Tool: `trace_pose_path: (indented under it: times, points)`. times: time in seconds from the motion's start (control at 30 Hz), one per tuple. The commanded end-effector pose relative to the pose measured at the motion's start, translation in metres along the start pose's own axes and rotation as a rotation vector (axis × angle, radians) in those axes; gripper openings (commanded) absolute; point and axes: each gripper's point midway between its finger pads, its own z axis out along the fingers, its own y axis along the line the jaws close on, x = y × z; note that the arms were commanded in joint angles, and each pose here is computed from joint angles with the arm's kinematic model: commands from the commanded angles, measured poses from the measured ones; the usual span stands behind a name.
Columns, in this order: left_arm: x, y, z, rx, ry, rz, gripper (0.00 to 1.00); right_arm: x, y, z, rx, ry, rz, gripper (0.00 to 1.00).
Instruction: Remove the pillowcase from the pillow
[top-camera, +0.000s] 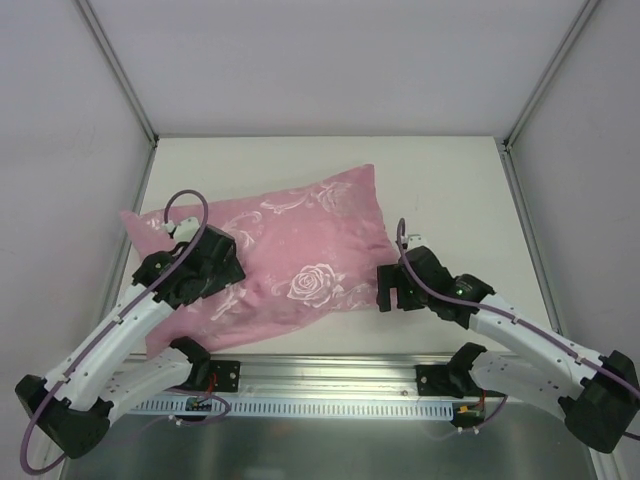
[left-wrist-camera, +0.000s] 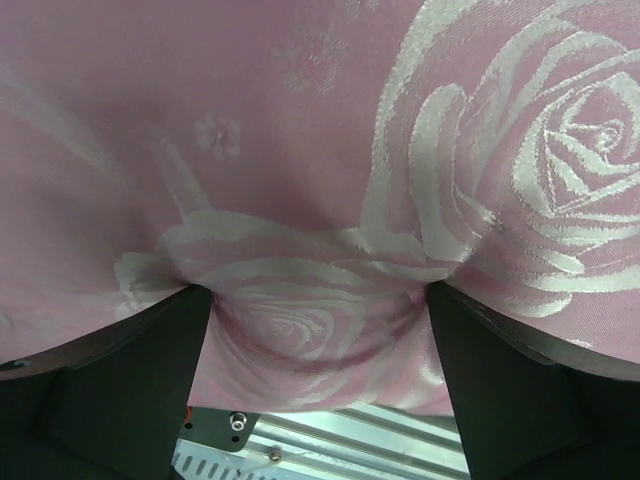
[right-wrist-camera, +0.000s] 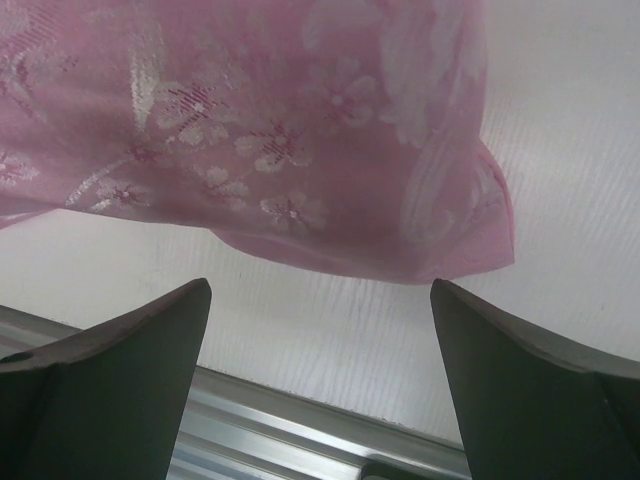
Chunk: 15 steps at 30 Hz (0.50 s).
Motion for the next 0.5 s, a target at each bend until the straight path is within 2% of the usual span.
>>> trace_pose_path:
  times: [0.0, 0.03, 0.1, 0.13, 0.2, 0.23, 0.3, 0.33, 0.4, 0.43, 0.47]
  points:
    - [0.016, -0.020, 0.019, 0.049, 0.082, 0.046, 0.90, -0.006, 0.008, 0.010, -0.013, -0.018, 0.015, 0.96]
    - [0.020, -0.022, 0.026, 0.035, 0.104, 0.072, 0.76, -0.006, 0.008, 0.012, -0.008, -0.018, 0.010, 0.96]
    - [0.019, -0.033, 0.033, 0.050, 0.116, 0.087, 0.60, -0.010, 0.004, 0.017, 0.020, -0.034, -0.008, 0.97]
    - [0.022, -0.038, 0.038, 0.039, 0.146, 0.116, 0.42, -0.009, 0.001, 0.022, 0.041, -0.029, -0.017, 0.99]
    - [0.015, -0.053, 0.037, 0.068, 0.150, 0.131, 0.20, -0.023, -0.002, 0.025, 0.080, -0.064, -0.024, 0.86]
    - [0.015, -0.059, 0.038, 0.077, 0.171, 0.158, 0.00, -0.036, 0.003, 0.024, 0.087, -0.079, -0.026, 0.71]
    - [0.003, -0.073, 0.031, 0.117, 0.157, 0.181, 0.00, -0.055, 0.008, 0.022, 0.094, -0.110, -0.037, 0.56]
    - [-0.005, -0.082, 0.023, 0.148, 0.135, 0.188, 0.00, -0.074, 0.016, 0.017, 0.083, -0.139, -0.049, 0.38]
    - [-0.014, -0.085, 0.012, 0.186, 0.099, 0.194, 0.00, -0.090, 0.021, 0.011, 0.084, -0.173, -0.060, 0.17]
    - [-0.018, -0.086, 0.007, 0.200, 0.082, 0.191, 0.00, -0.097, 0.022, 0.007, 0.086, -0.188, -0.056, 0.01]
    - [-0.022, -0.086, 0.003, 0.213, 0.062, 0.185, 0.00, -0.104, 0.022, 0.001, 0.091, -0.204, -0.049, 0.01]
